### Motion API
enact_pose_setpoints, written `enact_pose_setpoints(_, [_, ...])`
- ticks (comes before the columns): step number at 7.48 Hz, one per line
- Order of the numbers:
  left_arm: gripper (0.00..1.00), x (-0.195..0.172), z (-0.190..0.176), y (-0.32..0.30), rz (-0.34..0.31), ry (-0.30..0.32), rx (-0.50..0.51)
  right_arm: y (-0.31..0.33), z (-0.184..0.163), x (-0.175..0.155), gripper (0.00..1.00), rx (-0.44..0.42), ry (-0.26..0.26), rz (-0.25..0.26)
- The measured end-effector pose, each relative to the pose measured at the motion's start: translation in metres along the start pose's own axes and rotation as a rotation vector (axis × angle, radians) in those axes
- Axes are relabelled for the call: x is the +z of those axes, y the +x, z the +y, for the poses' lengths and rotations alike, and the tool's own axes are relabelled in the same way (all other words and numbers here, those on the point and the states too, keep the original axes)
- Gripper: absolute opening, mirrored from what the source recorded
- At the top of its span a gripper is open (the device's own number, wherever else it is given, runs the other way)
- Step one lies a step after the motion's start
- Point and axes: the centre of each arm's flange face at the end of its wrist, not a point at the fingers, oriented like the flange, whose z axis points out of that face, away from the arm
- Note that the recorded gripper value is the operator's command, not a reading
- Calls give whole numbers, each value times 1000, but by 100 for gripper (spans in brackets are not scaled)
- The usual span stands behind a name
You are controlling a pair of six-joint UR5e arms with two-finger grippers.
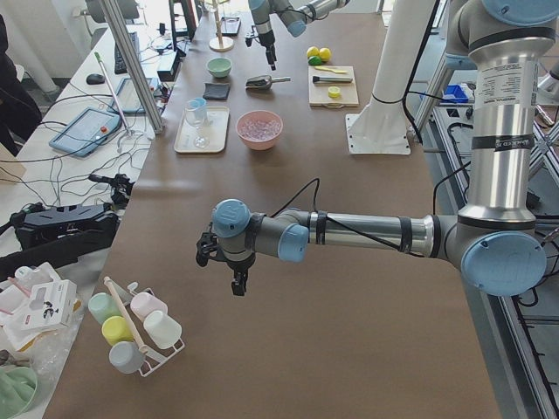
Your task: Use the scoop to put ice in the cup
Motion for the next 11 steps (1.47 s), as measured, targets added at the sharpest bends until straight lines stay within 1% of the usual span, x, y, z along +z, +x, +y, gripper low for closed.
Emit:
enact_pose_setpoints(2, [97, 2, 0, 0, 0, -2, 1, 65, -7, -21, 100, -19, 31, 18])
enact_pose_setpoints(4, [97, 1, 0, 0, 2, -1, 1, 152, -4, -48, 100, -40, 57, 52])
enact_pose_setpoints(6, [97, -1, 0, -2, 2, 3, -4, 282, 20, -76, 100, -60, 81, 102])
enact_pose_setpoints(7, [97, -2, 0, -3, 2, 3, -6, 342, 36, -81, 100, -63, 80, 127])
enact_pose_setpoints(8, [97, -1, 0, -3, 1, 3, -6, 389, 46, -79, 100, -65, 67, 137])
enact_pose_setpoints(9, [97, -1, 0, -3, 0, 2, -7, 422, 53, -74, 100, -56, 55, 139])
enact_pose_setpoints(10, [97, -1, 0, -3, 0, 2, -9, 438, 55, -73, 100, -41, 52, 138])
enact_pose_setpoints(11, [97, -1, 1, -5, -1, 1, -13, 443, 54, -77, 100, -17, 67, 135])
